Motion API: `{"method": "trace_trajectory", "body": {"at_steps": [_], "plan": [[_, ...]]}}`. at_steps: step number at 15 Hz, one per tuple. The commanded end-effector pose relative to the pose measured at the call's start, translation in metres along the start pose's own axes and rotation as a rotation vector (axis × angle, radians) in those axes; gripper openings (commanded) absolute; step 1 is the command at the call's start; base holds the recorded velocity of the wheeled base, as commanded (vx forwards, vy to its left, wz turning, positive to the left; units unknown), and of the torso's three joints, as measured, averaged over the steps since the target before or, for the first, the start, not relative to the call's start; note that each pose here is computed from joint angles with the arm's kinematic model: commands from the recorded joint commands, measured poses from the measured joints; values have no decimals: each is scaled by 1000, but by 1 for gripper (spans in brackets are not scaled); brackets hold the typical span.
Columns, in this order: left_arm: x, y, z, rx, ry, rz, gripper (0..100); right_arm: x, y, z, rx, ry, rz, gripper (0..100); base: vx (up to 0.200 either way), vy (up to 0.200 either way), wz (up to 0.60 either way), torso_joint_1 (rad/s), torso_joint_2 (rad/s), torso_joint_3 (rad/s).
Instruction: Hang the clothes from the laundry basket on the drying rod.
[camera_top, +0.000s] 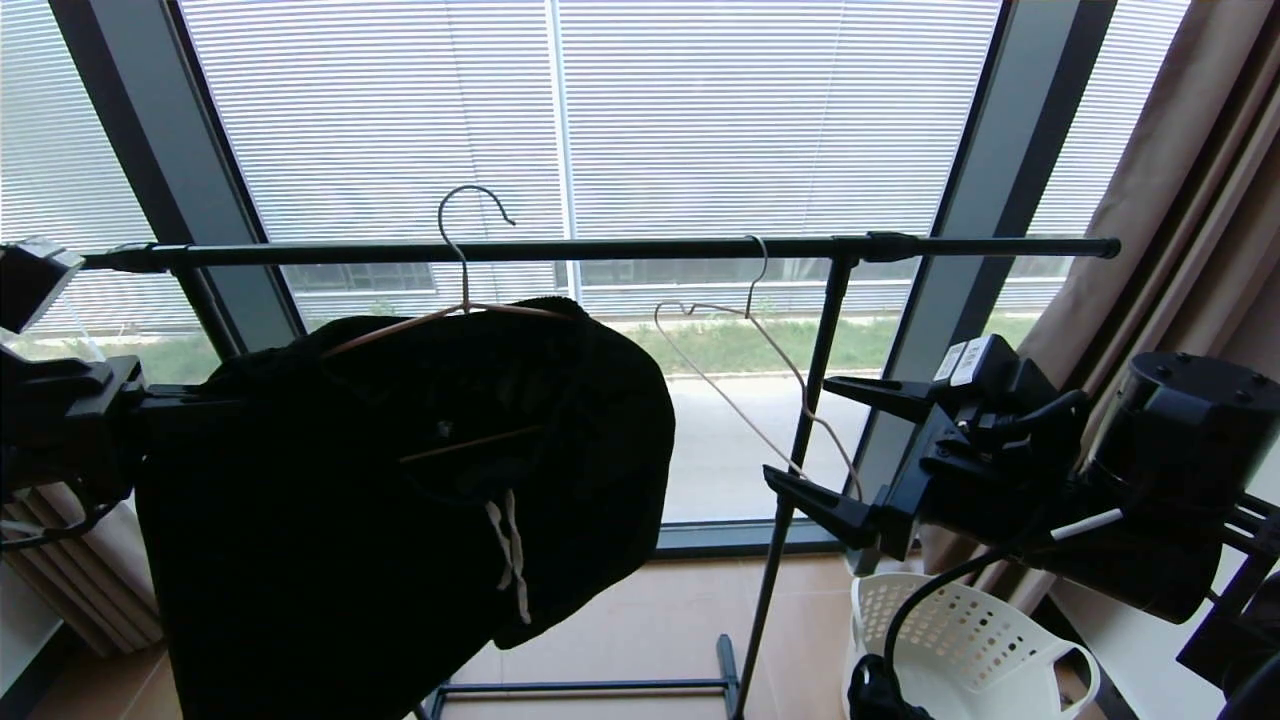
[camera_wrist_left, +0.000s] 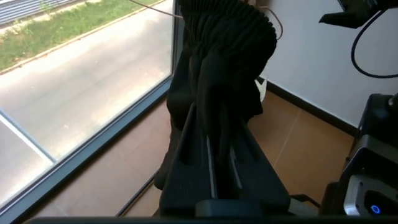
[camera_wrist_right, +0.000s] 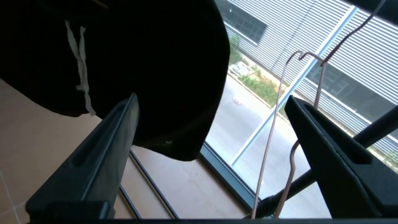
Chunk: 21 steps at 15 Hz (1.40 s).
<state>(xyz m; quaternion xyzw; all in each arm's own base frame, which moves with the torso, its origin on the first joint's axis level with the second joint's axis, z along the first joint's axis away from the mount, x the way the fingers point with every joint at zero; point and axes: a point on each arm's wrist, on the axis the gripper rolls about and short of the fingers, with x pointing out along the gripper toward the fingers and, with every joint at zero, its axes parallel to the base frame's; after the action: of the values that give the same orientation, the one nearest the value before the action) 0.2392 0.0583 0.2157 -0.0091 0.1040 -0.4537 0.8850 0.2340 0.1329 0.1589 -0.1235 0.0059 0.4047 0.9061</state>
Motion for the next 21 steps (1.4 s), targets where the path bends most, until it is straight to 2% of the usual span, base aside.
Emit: {"method": "trace_trajectory", "body": {"at_steps": [1, 3, 4, 5, 7, 9, 14, 17, 21], "plan": [[14, 15, 0, -34, 13, -28, 0, 1, 0, -1, 2, 4, 3, 100, 0, 0, 0, 0, 0, 0], [20, 15, 2, -44, 51, 36, 0, 1, 0, -2, 3, 6, 3, 100, 0, 0, 0, 0, 0, 0], [20, 15, 2, -44, 51, 36, 0, 1, 0, -2, 3, 6, 3, 100, 0, 0, 0, 0, 0, 0], [27, 15, 2, -28, 73, 69, 0, 2, 0, -2, 3, 7, 3, 100, 0, 0, 0, 0, 0, 0], [33, 17, 2, -13, 70, 58, 0, 2, 0, -3, 3, 10, 4, 100, 0, 0, 0, 0, 0, 0], [40, 22, -1, -35, 73, 53, 0, 2, 0, -3, 2, 9, 4, 100, 0, 0, 0, 0, 0, 0], [54, 31, 8, -64, -8, 55, 0, 4, 1, -8, 8, 25, 8, 100, 0, 0, 0, 0, 0, 0], [60, 39, -2, -81, -14, 54, 0, 4, 1, -7, 8, 24, 8, 100, 0, 0, 0, 0, 0, 0], [67, 50, -12, -63, -24, 55, 0, 4, 1, -7, 8, 24, 8, 100, 0, 0, 0, 0, 0, 0]]}}
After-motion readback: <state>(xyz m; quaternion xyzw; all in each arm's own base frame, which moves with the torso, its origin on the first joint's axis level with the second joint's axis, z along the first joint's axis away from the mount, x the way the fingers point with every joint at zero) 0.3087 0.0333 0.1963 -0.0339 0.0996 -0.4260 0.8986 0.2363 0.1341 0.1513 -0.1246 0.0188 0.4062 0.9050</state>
